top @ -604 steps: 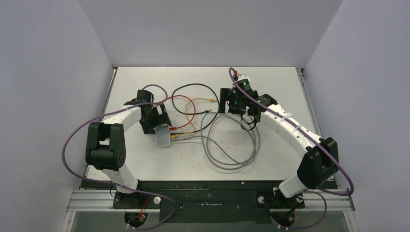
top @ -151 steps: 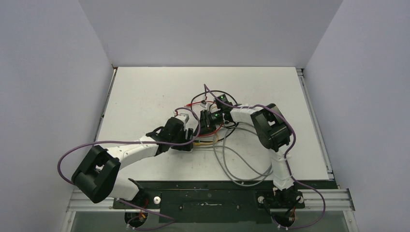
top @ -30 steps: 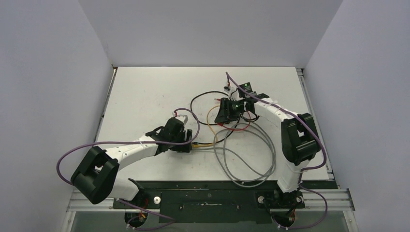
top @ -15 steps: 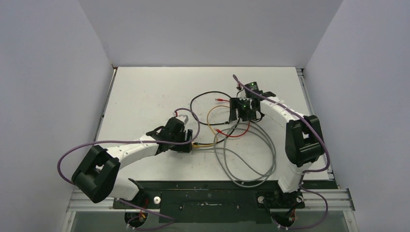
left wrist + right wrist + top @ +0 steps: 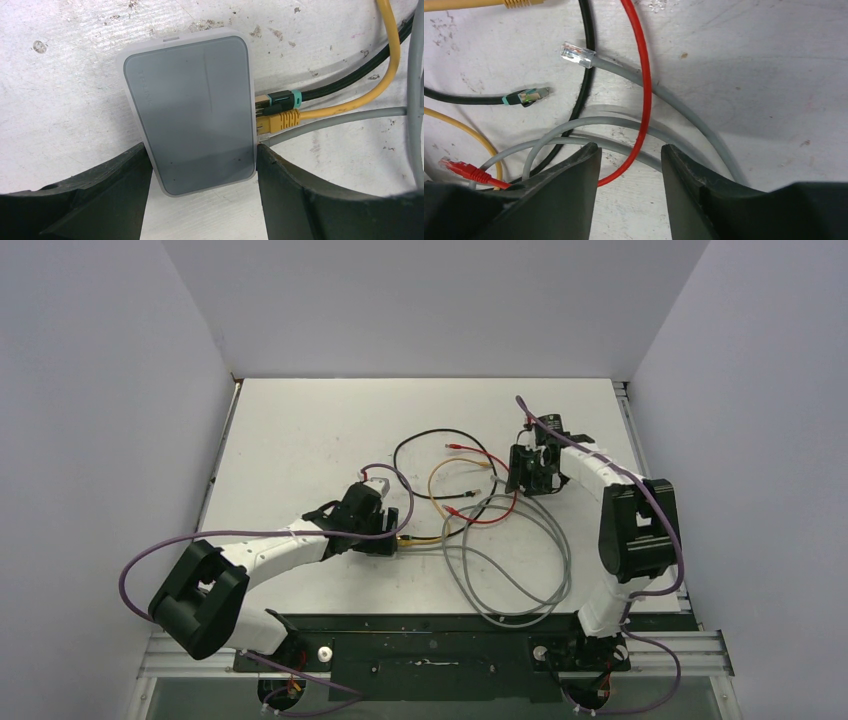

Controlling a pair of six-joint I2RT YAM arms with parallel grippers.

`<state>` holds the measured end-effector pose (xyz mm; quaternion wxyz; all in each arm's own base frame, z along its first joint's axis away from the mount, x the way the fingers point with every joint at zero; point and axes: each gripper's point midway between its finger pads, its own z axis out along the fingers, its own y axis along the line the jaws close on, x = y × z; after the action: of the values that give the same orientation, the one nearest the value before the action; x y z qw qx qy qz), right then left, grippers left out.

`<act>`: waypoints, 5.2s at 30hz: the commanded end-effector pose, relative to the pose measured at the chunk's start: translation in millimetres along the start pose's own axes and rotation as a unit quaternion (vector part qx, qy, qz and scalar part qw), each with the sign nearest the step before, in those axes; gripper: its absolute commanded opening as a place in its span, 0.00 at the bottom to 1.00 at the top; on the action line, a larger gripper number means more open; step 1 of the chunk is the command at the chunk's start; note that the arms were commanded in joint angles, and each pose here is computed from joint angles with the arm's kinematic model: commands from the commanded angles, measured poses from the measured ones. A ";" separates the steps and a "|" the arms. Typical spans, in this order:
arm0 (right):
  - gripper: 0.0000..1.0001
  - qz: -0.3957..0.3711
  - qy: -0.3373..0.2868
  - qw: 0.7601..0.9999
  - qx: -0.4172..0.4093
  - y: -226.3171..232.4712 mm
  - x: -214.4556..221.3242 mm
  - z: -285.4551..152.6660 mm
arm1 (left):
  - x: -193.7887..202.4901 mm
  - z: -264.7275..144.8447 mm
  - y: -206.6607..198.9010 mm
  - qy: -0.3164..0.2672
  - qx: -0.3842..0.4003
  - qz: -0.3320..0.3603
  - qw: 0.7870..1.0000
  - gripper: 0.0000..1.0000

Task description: Pull the plug from the switch port

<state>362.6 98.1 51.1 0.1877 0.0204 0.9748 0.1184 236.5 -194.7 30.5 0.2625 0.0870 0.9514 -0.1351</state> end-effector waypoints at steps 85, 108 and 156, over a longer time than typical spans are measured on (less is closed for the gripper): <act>0.05 0.292 -0.236 0.927 -0.002 -147.2 -178.0 -51.9 | -9.3 -2.1 -4.8 -0.005 0.005 -0.004 1.000 0.38; 0.94 0.208 -0.229 0.951 -0.003 -106.5 -146.1 -61.1 | -11.1 0.9 -6.5 -0.007 0.008 -0.004 1.000 0.38; 0.91 -0.106 0.043 0.911 -0.397 228.0 55.8 -44.8 | -22.7 -5.1 -31.6 -0.023 0.072 -0.003 0.997 0.38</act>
<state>289.0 296.7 105.8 0.1373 -0.1507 0.8755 0.4382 236.9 -209.2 32.7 0.2509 0.0940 0.9494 -0.1642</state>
